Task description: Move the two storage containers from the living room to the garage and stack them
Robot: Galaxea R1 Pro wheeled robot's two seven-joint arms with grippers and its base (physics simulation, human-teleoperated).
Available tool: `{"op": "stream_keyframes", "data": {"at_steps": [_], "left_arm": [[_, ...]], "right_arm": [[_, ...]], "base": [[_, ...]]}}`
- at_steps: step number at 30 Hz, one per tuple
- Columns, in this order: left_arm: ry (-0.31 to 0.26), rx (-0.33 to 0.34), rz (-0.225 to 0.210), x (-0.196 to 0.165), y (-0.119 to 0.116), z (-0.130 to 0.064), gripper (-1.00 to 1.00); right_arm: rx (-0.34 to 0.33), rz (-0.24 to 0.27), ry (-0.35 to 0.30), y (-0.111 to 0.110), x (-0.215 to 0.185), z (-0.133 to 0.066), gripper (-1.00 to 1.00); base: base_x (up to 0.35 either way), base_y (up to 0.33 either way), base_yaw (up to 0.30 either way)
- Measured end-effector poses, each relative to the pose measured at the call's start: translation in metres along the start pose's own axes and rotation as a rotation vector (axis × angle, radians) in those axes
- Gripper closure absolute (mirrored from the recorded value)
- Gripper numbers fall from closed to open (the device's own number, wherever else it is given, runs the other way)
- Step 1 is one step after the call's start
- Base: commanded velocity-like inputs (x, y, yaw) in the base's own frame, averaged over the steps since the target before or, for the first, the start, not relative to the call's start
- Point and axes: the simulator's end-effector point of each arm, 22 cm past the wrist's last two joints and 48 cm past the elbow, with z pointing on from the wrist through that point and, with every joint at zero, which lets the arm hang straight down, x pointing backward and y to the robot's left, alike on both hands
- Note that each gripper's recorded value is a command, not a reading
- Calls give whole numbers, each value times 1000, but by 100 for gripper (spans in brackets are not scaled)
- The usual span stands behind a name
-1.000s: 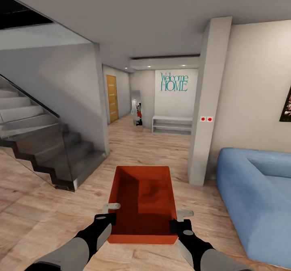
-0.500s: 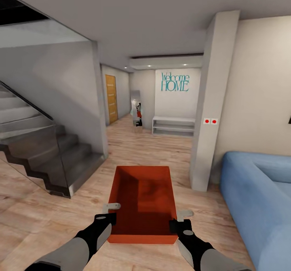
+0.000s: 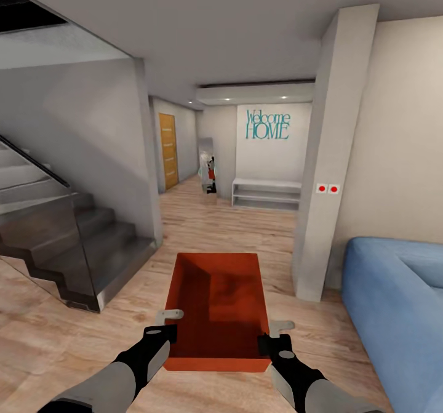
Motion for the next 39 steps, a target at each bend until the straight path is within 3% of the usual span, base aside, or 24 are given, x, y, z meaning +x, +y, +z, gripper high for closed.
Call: {"op": "stream_keyframes", "data": {"at_steps": [27, 39], "left_arm": [[2, -1, 1, 1, 0, 0, 100], [0, 0, 0, 0, 0, 0, 100]], "right_arm": [[-1, 1, 3, 0, 1, 0, 100], [0, 0, 0, 0, 0, 0, 100]], "base": [[322, 0, 0], [322, 0, 136]]}}
